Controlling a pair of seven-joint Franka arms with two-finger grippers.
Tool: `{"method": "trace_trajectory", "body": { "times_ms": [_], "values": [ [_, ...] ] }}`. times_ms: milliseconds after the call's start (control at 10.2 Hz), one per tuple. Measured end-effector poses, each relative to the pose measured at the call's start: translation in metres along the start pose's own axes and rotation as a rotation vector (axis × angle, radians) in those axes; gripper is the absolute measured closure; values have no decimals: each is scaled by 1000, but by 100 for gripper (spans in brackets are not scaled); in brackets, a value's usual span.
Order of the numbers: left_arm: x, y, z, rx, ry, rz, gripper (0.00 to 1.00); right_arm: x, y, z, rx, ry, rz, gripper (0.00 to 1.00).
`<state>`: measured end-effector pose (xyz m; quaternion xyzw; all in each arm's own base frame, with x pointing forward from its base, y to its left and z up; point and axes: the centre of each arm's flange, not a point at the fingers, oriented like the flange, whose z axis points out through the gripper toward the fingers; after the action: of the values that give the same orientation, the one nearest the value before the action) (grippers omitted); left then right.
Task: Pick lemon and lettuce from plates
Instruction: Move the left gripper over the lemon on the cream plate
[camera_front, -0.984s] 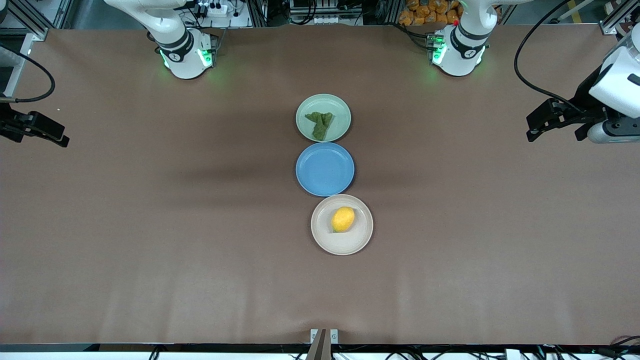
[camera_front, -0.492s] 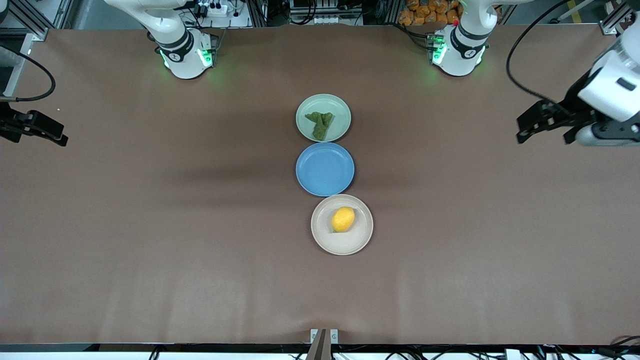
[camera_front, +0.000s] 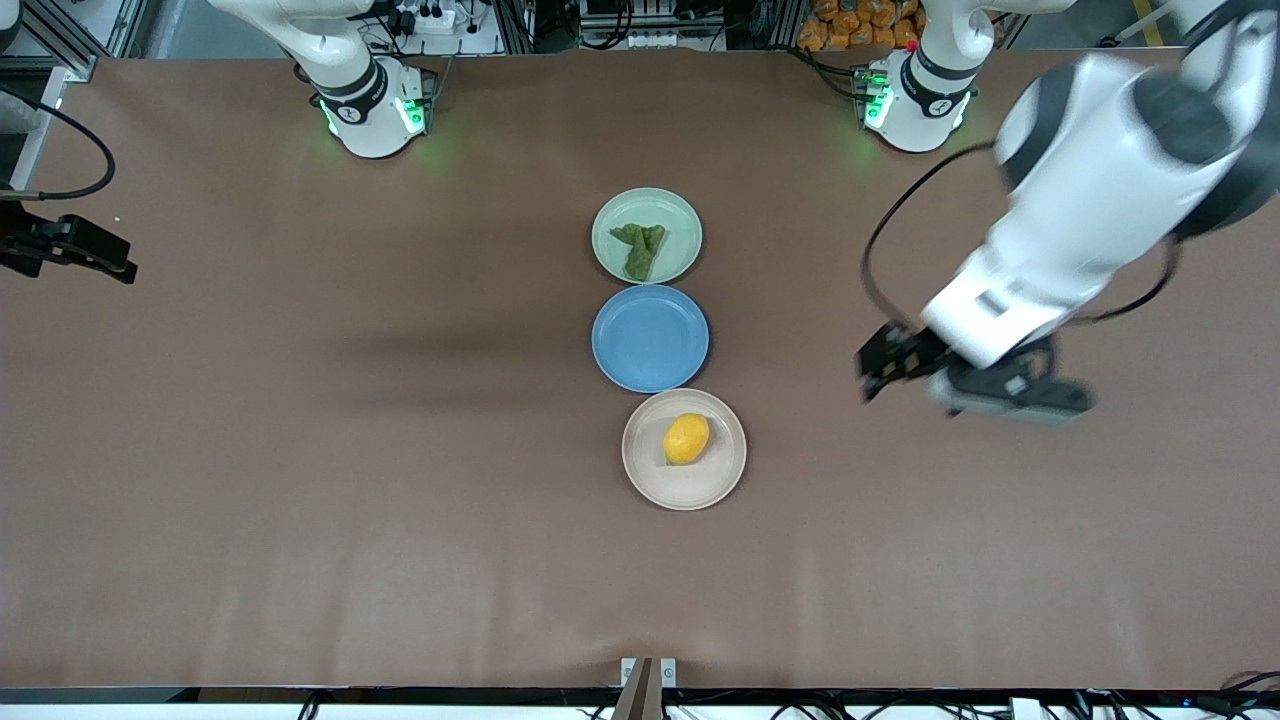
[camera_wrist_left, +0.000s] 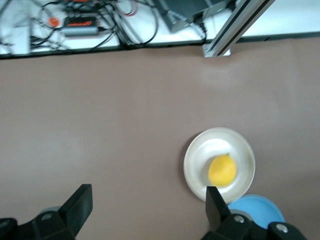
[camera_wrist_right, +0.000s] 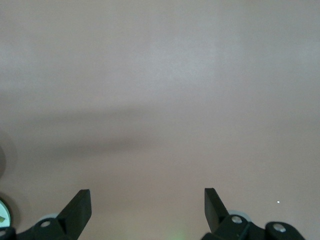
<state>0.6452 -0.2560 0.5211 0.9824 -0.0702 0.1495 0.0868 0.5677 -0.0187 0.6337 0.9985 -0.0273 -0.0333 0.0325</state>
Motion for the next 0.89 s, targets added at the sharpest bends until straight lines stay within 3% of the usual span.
{"method": "trace_trajectory", "body": {
  "times_ms": [295,590,885],
  "values": [
    [6,27,97,-61,90,17,0,1,-36,18,-2,-33,44,0],
    [-10,93,187,-145,142,-32,0,-3,-123,60,-13,-70,61,0],
    [-28,125,224,-174,138,-38,0,-15,-210,107,11,-50,29,0]
  ]
}}
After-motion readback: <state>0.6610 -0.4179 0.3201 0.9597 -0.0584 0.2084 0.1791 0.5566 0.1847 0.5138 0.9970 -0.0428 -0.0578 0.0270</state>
